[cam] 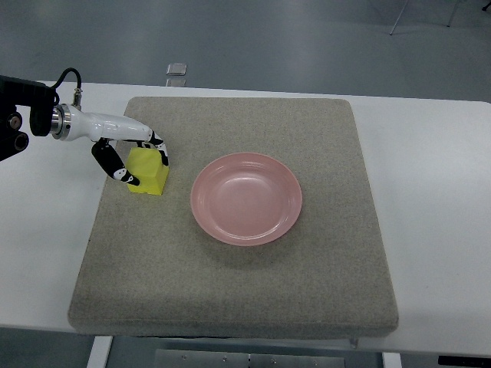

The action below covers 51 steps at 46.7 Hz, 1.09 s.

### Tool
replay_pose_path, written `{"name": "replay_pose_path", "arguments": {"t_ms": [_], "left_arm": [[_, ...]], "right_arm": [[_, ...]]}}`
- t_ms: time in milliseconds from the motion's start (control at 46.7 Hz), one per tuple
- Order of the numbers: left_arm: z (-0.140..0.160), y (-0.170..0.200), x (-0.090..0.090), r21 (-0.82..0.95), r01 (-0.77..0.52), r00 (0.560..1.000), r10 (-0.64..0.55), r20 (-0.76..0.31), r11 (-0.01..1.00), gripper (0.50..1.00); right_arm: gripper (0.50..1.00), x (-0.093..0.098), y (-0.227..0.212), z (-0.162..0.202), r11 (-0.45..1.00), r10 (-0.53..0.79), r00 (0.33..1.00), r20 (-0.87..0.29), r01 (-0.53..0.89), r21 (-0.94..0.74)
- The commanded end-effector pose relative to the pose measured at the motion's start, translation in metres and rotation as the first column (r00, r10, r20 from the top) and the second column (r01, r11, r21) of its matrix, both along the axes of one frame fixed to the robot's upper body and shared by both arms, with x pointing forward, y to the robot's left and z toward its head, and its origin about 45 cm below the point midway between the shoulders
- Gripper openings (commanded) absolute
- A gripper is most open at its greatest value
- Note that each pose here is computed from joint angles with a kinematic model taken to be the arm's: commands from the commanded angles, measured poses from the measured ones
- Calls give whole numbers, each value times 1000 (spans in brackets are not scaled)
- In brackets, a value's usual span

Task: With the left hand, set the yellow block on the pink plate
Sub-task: 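Lift the yellow cube and carry it onto the pink plate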

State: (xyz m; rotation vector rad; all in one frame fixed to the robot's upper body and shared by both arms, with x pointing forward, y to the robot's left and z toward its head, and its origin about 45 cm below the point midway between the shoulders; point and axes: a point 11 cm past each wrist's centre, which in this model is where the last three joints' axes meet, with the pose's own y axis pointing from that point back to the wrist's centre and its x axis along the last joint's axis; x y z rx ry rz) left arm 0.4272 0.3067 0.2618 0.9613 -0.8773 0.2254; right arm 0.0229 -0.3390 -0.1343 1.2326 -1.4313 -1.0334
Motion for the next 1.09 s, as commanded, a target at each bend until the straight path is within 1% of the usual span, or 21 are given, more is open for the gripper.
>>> {"name": "replay_pose_path", "arguments": {"t_ms": [0,107,407,599,856,942,1070], "left_arm": [[2,0,2,-5,-4,1000,4,10,1000,500],[6,3,6,-7,-16,999,16,41,1000,500],[15,1,10,-23,-18,998,19,63,1000,500],[36,-10,17,-51,3,994,3,110,999,500],[42,-50,20,-89,83,990,-72,124,993,500],[42,-67,16,-102,127,986,-114,122,987,500],[51,-87,12,-115,182,977,-166,133,977,500]], "right_arm": [[924,0,0,0,1000,0,1000,0,0,0],[924,0,0,0,1000,0,1000,0,0,0],[924,0,0,0,1000,0,1000,0,0,0],[924,0,0,0,1000,0,1000,0,0,0],[924,1,0,0,1000,0,1000,1,0,0],[924,1,0,0,1000,0,1000,1,0,0],[924,0,0,0,1000,0,1000,0,0,0]]}}
